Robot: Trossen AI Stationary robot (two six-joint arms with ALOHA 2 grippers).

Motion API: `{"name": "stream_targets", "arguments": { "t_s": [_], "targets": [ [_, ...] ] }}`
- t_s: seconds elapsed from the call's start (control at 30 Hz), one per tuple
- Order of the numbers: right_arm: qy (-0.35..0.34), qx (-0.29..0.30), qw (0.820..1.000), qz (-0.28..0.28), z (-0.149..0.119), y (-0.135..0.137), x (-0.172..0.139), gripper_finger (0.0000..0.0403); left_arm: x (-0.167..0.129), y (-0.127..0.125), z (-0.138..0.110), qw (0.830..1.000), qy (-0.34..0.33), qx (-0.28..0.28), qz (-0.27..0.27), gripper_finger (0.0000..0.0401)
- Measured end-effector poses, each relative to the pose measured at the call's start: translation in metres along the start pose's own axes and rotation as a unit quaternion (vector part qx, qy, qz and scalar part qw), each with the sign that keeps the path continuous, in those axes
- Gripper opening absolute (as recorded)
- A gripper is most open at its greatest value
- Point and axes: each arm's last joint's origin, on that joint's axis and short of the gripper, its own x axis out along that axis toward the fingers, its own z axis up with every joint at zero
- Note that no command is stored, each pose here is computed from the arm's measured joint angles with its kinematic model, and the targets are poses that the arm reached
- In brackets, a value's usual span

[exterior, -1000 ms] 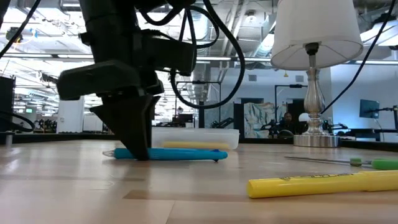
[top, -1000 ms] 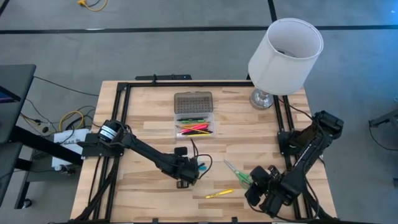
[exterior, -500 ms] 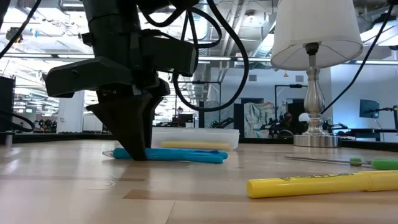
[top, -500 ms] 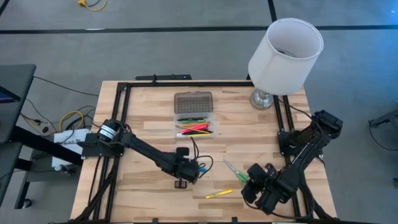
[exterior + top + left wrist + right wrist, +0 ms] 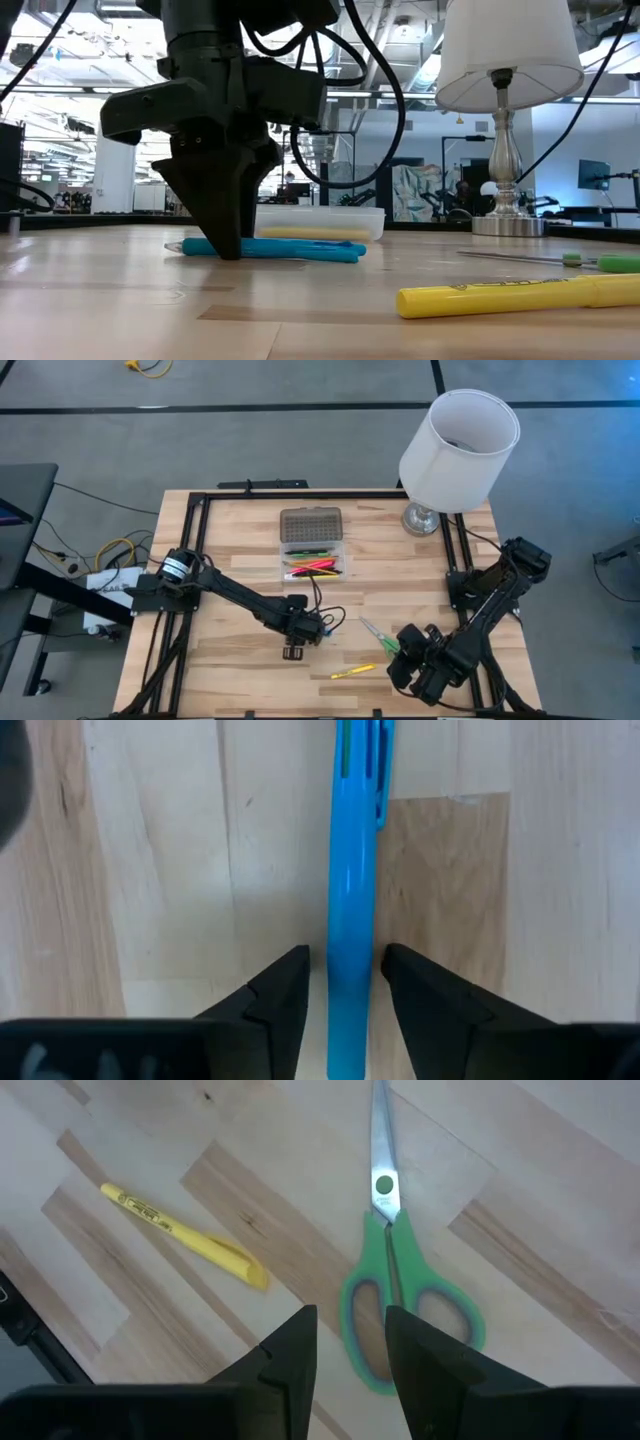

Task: Pick & place school supplies into a supply box
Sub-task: Put the blue pen into the supply box

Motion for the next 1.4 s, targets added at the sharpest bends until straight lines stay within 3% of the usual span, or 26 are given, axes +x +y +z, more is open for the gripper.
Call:
{"name": "stream_targets", "arguments": {
  "t_s": [0.6, 1.0, 1.4],
  "targets": [
    [-0.003, 0.018, 1.000, -0.005, 0.011, 0.001, 0.004, 0.0113, -0.008, -0.003, 0.020, 0.998, -0.049, 0.011, -0.029, 0.0138],
    [-0.002, 0.017, 1.000, 0.016, 0.012, 0.006, 0.005, 0.0113, -0.001, 0.007, 0.013, 1.000, -0.022, 0.005, -0.005, 0.0136],
    [-0.002, 0.023, 1.000, 0.016, 0.013, 0.006, 0.005, 0.0113, -0.002, 0.009, 0.011, 0.999, -0.017, -0.029, 0.020, 0.0077]
  ]
}}
